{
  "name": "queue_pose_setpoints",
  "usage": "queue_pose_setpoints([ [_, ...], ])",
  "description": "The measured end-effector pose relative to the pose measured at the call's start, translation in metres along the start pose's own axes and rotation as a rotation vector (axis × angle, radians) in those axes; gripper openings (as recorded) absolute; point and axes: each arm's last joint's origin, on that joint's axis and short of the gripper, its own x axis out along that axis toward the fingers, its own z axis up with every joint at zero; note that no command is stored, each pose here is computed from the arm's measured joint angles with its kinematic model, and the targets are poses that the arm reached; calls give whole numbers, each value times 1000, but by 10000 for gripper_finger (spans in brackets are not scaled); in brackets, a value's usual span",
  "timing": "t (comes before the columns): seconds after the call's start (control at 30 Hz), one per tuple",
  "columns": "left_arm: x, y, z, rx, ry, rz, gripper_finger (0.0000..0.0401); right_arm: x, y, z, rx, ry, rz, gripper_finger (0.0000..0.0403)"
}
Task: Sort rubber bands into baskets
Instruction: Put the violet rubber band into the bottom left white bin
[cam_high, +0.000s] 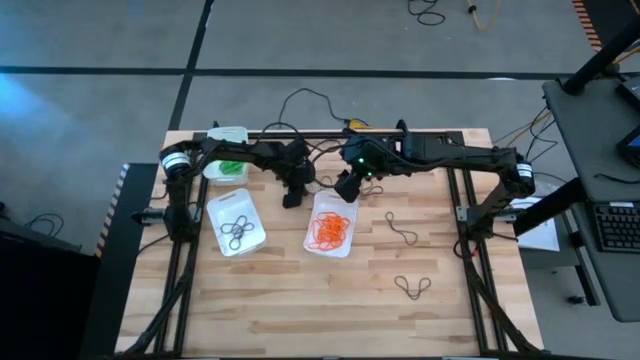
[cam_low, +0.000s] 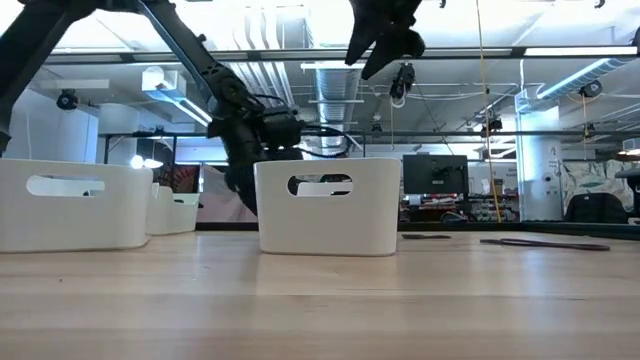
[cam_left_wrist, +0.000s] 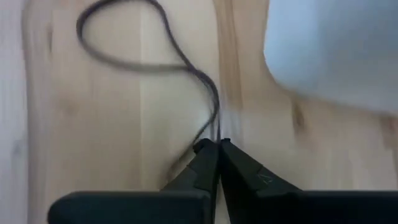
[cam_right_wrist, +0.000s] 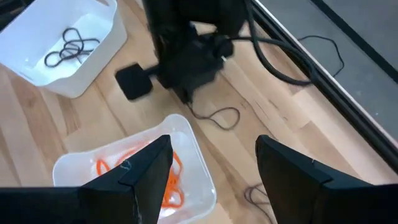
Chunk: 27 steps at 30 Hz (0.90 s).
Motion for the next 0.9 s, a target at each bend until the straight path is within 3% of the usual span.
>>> queue_pose_setpoints([
  [0.13, -20, -8, -3, -12, 8, 9, 0, -11, -2, 3, -28, 10, -9, 224],
  [0.63, -124, -61, -16, -35, -184, 49, 0, -19, -3, 7, -84, -9, 1, 224],
  [0.73, -149, -78, -23, -66, -208, -2, 0, -19, -3, 7, -96, -10, 2, 224],
  [0.9, -186, -112, -47, -220, -168, -129, 0, -19, -3, 7, -116, -11, 2, 224],
])
